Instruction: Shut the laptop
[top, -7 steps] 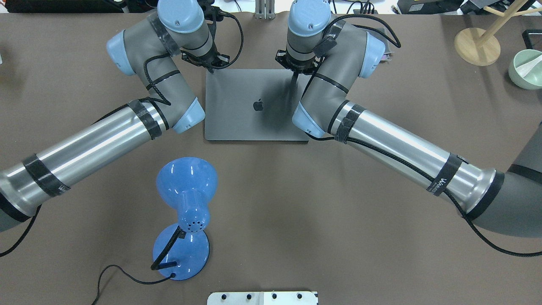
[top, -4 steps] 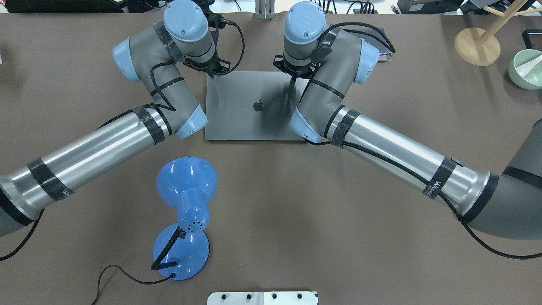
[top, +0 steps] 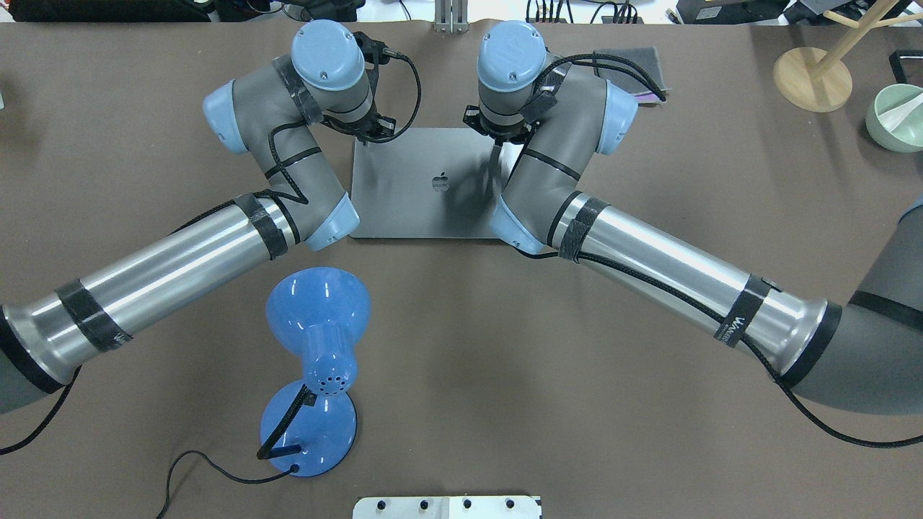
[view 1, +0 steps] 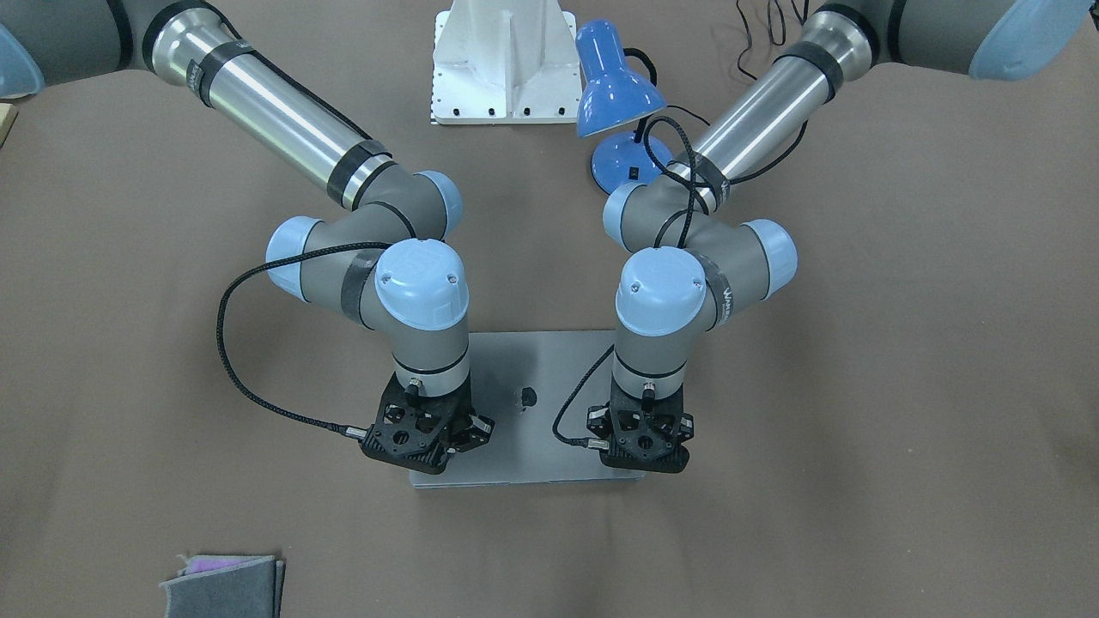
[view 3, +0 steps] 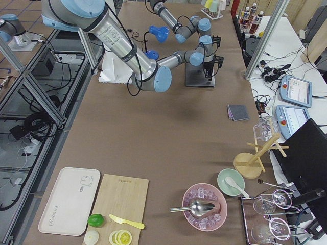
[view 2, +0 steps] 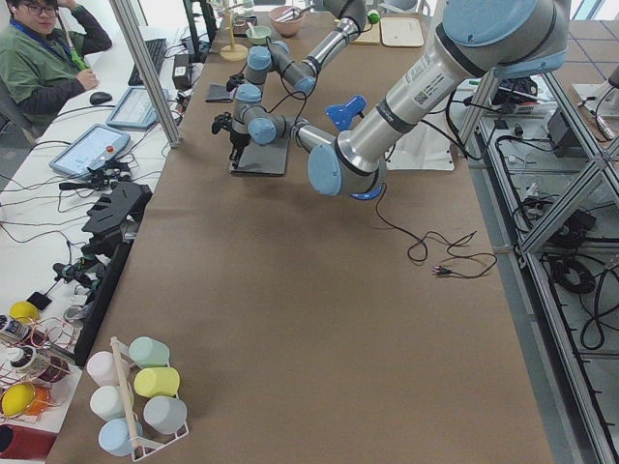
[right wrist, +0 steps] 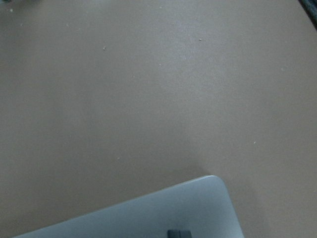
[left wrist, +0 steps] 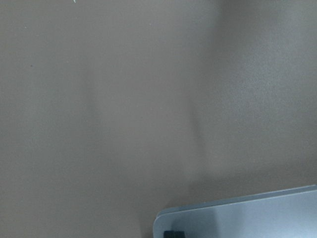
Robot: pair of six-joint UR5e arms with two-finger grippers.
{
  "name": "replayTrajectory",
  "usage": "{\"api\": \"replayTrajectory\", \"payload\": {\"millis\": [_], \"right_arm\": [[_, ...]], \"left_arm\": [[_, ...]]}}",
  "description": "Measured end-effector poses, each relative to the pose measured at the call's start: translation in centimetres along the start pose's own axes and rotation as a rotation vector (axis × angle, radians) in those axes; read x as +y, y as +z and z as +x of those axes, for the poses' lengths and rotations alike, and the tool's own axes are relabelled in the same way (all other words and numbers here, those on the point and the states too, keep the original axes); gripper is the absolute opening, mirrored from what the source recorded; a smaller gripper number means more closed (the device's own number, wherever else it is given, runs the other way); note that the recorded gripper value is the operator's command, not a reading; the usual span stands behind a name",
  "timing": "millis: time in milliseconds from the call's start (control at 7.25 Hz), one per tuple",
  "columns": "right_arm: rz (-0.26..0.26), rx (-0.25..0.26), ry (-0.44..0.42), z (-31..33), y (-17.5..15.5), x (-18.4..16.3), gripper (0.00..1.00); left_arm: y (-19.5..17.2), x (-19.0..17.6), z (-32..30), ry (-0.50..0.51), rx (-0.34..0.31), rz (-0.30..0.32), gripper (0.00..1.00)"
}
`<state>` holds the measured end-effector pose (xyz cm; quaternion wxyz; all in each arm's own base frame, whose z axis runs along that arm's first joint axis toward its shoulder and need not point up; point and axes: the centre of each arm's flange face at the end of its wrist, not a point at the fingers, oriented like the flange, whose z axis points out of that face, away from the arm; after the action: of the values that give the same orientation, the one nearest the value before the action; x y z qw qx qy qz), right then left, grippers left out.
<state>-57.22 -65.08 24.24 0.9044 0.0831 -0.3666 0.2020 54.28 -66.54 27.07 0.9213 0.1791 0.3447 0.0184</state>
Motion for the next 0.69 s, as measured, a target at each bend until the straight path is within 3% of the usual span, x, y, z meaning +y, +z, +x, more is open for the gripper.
{"api": "replayTrajectory", "payload": {"millis": [552, 690], "right_arm": [[0.003, -0.013, -0.004, -0.2, -0.8, -0.5, 0.00], [-0.005, -0.027, -0.009, -0.3, -1.6, -1.0, 0.11]], "left_arm": [[-0.7, 0.0, 0.4, 0.004, 0.011, 0.012, 0.00], [-2.0, -0.4, 0.4, 0.002, 0.031, 0.022, 0.98]]}}
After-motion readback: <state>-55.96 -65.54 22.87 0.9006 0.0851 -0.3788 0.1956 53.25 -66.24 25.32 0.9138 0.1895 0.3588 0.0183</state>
